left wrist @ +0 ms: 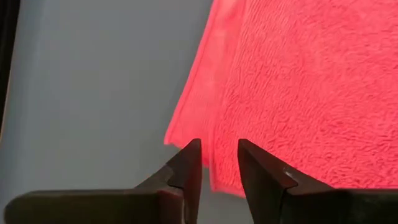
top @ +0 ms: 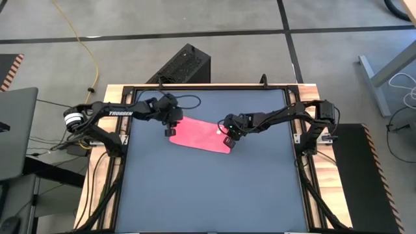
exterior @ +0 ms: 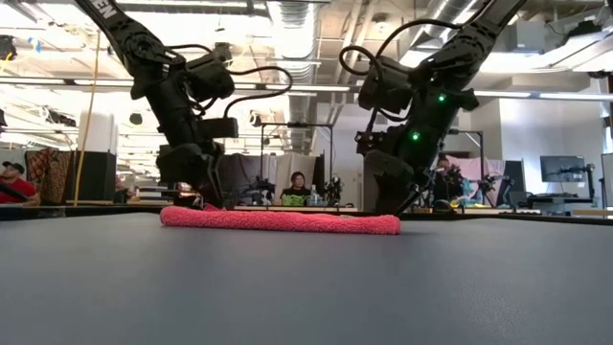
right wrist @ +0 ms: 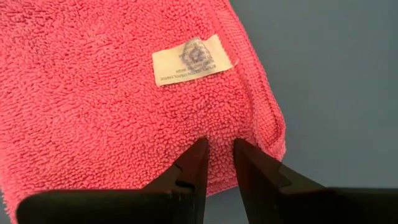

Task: Roll towel into tight, uniform cylinder
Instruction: Roll the red towel

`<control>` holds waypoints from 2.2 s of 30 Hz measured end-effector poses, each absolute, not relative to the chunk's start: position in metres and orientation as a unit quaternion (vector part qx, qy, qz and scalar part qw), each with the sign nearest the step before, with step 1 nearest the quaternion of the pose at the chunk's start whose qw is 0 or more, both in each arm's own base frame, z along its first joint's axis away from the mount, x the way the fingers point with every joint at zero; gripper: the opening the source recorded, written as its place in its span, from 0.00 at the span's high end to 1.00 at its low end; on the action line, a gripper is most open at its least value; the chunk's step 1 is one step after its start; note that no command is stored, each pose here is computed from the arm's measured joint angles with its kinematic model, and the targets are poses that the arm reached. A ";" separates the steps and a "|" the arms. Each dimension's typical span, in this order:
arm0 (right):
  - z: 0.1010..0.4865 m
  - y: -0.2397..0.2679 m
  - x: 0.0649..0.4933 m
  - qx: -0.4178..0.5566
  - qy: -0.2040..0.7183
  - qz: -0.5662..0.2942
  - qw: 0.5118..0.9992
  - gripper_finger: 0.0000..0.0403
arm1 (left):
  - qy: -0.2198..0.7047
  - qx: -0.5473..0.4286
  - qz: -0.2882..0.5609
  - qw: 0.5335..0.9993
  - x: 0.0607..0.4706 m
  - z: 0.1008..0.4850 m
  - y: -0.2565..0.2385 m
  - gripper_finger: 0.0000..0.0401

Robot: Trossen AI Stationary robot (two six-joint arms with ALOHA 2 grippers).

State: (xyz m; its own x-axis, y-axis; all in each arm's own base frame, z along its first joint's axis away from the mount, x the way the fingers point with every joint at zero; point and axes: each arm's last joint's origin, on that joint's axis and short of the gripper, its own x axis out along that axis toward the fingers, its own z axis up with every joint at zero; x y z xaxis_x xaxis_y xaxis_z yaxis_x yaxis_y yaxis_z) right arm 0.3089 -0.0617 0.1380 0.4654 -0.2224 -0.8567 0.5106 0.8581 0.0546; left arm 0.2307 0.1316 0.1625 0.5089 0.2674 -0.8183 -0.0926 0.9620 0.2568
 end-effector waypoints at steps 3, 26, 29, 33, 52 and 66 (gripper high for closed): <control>0.138 -0.061 0.309 0.153 0.469 -0.217 0.842 0.74 | 0.487 0.087 0.106 0.862 0.229 0.161 0.133 0.69; 0.138 -0.061 0.309 0.153 0.471 -0.217 0.841 0.73 | 0.529 0.061 0.113 0.839 0.233 0.140 0.137 0.79; 0.138 -0.061 0.309 0.153 0.471 -0.217 0.841 0.73 | 0.528 0.062 0.117 0.839 0.231 0.143 0.136 0.81; 0.138 -0.061 0.309 0.152 0.472 -0.216 0.841 0.73 | 0.518 0.069 0.121 0.844 0.230 0.149 0.135 0.77; 0.138 -0.061 0.309 0.153 0.472 -0.216 0.841 0.73 | 0.519 0.078 0.122 0.842 0.230 0.150 0.136 0.97; 0.138 -0.062 0.308 0.153 0.474 -0.217 0.839 0.74 | 0.434 0.115 0.127 0.885 0.232 0.182 0.131 1.00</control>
State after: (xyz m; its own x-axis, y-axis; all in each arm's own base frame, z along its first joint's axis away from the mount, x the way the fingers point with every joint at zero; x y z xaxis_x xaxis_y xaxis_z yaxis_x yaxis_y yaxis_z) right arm 0.3082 -0.0617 0.1377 0.4563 -0.2196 -0.8623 0.5097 0.8588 0.0510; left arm 0.2320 0.1315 0.1824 0.5910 0.3235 -0.7390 -0.1246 0.9417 0.3126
